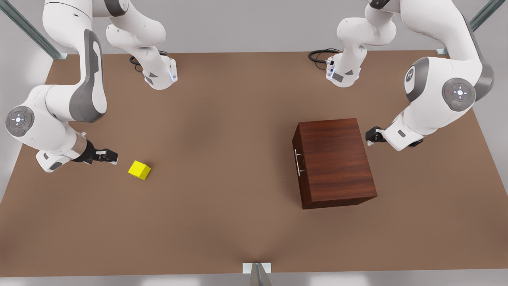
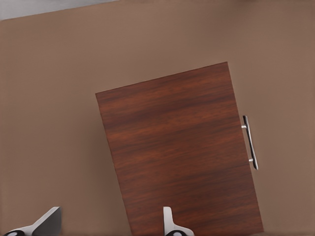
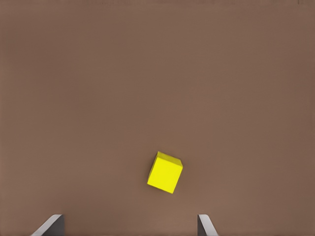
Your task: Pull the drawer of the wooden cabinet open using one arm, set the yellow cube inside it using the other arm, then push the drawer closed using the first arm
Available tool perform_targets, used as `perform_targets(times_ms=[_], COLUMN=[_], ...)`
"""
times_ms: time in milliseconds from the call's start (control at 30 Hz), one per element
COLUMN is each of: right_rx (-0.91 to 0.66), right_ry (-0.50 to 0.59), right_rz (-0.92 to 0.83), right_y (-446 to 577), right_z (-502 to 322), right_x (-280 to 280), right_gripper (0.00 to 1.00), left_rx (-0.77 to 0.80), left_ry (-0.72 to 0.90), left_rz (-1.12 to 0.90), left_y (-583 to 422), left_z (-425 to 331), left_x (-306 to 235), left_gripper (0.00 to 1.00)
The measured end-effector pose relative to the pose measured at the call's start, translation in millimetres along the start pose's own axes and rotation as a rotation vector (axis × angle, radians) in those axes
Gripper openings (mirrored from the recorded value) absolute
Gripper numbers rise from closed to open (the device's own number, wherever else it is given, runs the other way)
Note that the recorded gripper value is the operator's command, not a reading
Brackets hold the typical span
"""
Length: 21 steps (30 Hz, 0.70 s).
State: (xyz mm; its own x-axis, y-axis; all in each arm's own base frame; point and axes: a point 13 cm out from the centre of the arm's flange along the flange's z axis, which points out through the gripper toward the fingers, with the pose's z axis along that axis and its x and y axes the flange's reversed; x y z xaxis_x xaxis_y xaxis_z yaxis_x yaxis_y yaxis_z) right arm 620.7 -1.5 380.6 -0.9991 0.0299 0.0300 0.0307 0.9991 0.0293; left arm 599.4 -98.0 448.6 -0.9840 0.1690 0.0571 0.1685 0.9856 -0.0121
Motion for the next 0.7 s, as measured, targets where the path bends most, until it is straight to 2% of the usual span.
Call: perform_targets(times_ms=[133, 233, 367, 567, 700], right_rx=[-0.004, 0.001, -0.003, -0.002, -0.012], right_ry=[0.010, 0.054, 0.121, 0.184, 0.171], right_rz=[0.020, 0.068, 0.164, 0.261, 0.321], right_y=[-2.5, -11.6, -43.6, -57.7, -52.9], right_z=[4.4, 26.5, 56.5, 123.9, 169.2], right_x=[1.2, 6.4, 18.2, 47.1, 68.5], right_gripper=[1.00, 1.00, 1.00, 1.00, 1.00], left_rx=[-0.007, -0.060, -0.121, -0.184, -0.234], left_ry=[0.002, 0.029, 0.072, 0.043, 0.020], left_rz=[0.044, 0.192, 0.243, 0.149, 0.039], left_y=[-27.8, -136.3, -230.5, -290.2, -299.3], left_z=[3.7, 26.4, 80.6, 138.1, 184.6], left_x=[-2.2, 4.6, 13.5, 11.8, -1.1], left_gripper=[1.00, 1.00, 1.00, 1.00, 1.00])
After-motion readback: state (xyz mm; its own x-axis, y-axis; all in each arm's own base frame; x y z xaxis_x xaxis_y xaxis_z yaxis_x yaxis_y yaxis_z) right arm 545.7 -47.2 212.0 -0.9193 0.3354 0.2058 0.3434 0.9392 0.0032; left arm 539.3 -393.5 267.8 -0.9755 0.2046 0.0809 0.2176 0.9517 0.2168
